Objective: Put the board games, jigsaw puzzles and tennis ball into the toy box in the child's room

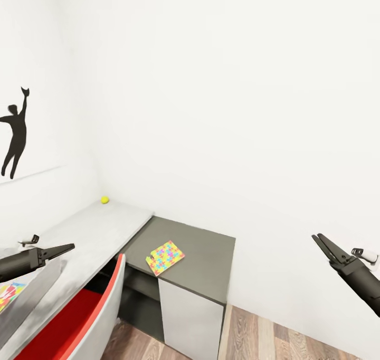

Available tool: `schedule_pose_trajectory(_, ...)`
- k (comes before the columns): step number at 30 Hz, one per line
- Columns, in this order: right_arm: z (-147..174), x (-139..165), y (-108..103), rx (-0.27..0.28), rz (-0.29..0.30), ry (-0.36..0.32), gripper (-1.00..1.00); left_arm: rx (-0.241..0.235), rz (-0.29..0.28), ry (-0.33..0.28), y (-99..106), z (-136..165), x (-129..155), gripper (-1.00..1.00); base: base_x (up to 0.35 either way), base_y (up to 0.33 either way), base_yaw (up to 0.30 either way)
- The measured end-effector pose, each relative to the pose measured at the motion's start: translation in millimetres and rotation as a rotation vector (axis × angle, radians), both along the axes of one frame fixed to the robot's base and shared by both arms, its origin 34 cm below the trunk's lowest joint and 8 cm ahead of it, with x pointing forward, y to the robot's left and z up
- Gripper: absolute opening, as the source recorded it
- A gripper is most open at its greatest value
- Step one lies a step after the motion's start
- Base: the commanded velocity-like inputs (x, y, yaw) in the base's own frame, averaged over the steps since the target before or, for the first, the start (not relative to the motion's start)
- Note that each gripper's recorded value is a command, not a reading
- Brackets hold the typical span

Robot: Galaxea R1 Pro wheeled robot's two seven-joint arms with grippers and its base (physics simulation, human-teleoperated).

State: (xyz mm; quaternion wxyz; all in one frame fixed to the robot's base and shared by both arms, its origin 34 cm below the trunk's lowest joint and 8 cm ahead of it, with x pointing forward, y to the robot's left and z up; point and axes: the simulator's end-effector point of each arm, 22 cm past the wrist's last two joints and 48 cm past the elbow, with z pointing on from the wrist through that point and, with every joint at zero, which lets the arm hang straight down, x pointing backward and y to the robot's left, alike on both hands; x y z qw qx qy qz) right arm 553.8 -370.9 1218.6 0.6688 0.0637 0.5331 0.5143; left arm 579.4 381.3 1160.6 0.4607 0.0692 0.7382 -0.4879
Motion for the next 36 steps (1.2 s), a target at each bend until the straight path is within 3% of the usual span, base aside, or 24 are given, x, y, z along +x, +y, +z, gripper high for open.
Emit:
schedule_pose_trajectory(9,3.7,-2.0,-0.9,0.002,-0.003,-0.007,1.0,-0.001,0.0,-0.011,-0.2,5.0,-1.9,1.0,0.023,-0.219,-0.21)
schedule_pose_trajectory(24,7.8,-3.1,-2.8,0.002,-0.014,-0.009,1.0,-0.001,-0.002,-0.028,-1.3,12.2,-4.5,1.0,0.172,-0.104,-0.181)
schedule_pose_trajectory(26,2.6,2.1,-4.5,-0.003,-0.033,0.018,1.0,-0.001,-0.002,-0.029,-1.3,12.5,-4.6,1.0,0.184,-0.019,-0.032)
schedule_pose_trajectory(31,-28.9,27.8,-2.7,-0.031,-0.096,0.173,1.0,-0.001,-0.002,-0.03,-1.7,12.3,-4.5,1.0,0.185,-0.045,-0.076)
schedule_pose_trajectory(36,-41.3,34.3,-3.4,-0.032,-0.114,0.226,1.0,0.002,-0.002,-0.032,-1.4,11.9,-4.4,1.0,0.183,-0.06,-0.235)
